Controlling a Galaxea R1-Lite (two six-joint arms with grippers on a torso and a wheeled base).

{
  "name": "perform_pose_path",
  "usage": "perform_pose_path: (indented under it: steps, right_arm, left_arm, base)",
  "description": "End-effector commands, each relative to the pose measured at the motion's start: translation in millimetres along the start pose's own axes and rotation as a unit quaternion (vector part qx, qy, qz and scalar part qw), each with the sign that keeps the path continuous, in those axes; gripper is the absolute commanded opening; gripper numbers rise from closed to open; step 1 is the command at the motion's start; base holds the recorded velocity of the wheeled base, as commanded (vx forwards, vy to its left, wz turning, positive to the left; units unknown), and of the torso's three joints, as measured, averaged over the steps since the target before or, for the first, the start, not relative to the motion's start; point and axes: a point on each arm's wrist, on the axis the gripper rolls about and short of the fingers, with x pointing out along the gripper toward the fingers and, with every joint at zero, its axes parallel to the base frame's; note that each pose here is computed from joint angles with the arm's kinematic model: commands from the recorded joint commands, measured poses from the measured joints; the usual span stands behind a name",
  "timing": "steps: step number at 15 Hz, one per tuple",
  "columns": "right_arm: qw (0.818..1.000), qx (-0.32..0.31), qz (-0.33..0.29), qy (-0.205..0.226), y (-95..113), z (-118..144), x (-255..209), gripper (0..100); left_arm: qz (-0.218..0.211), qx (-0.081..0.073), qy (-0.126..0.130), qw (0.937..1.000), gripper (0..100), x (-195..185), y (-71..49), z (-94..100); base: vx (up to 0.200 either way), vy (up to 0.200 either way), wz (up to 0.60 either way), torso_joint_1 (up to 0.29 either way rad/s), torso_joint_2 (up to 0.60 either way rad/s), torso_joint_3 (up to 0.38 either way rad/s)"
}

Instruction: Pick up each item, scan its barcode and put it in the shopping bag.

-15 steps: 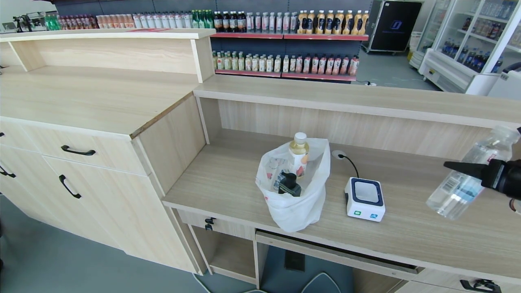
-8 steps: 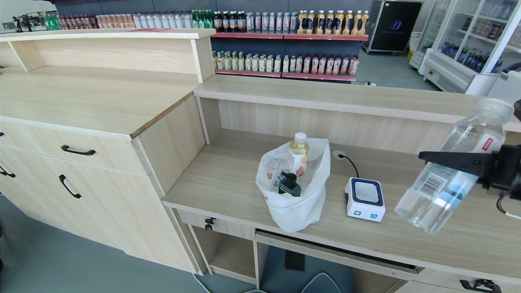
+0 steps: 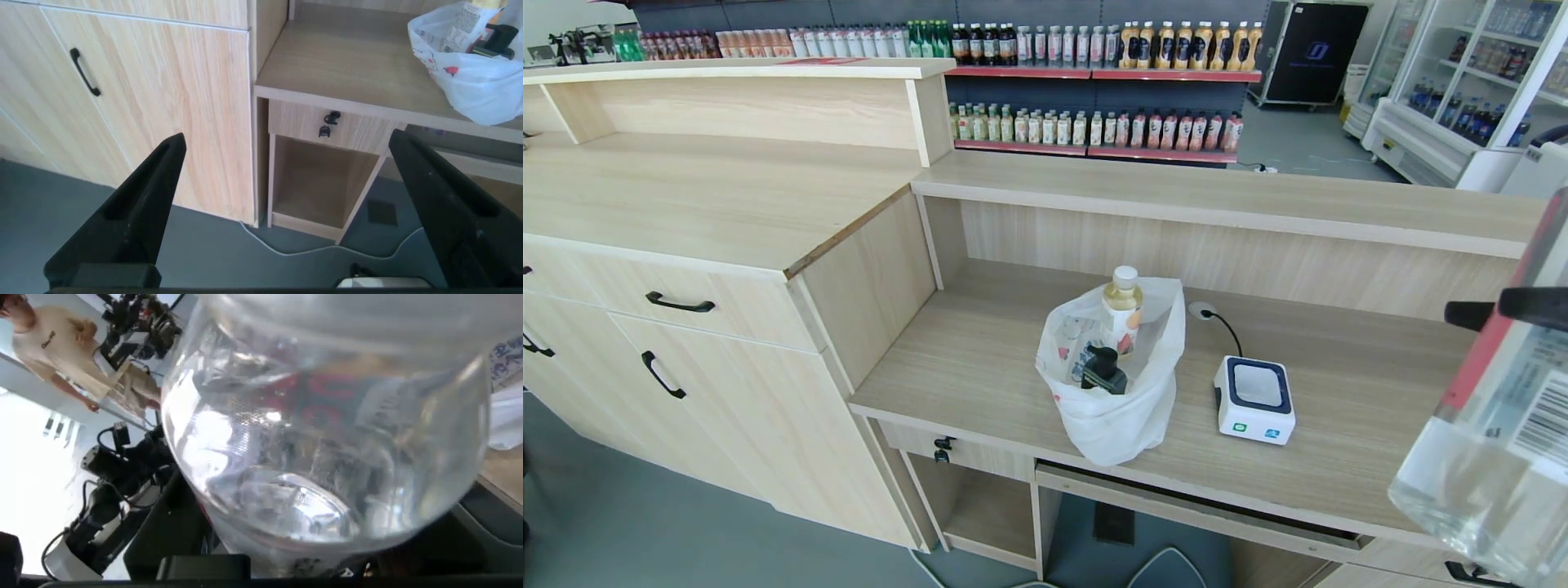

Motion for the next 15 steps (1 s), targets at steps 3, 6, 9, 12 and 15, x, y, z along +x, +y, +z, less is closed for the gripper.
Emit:
perform_pose_path:
  steps: [3,6,9,12,15]
  right_arm:
    - [0.999,-0.016,0.031,-0.004,15,-4,-11,0]
    - [0.999,-0.012,0.042,0.008,19,-9,-15,0]
    - [0.999,-0.014,0.050,0.010,23,-11,-19,0]
    - [0.999,-0.017,0.049,0.006,24,-11,-22,0]
    - [0.999,-0.019,0.049,0.004,25,-13,-25,0]
  left_arm:
    - [0.000,0.000,0.000,1.0000,100,0,0.0,0.0]
    - [0.000,0.000,-0.001,1.0000,100,0,0.0,0.1]
    - [0.000,0.000,0.000,1.0000,100,0,0.0,0.0]
    - [0.000,0.000,0.000,1.0000,100,0,0.0,0.0]
    - [0.000,0.000,0.000,1.0000,100,0,0.0,0.0]
  base:
    - [0.000,0.000,0.00,0.000,0.00,0.000]
    - [0.000,0.000,0.00,0.000,0.00,0.000]
    - [0.000,0.000,0.00,0.000,0.00,0.000]
    - [0.000,0.000,0.00,0.000,0.00,0.000]
    - [0.000,0.000,0.00,0.000,0.00,0.000]
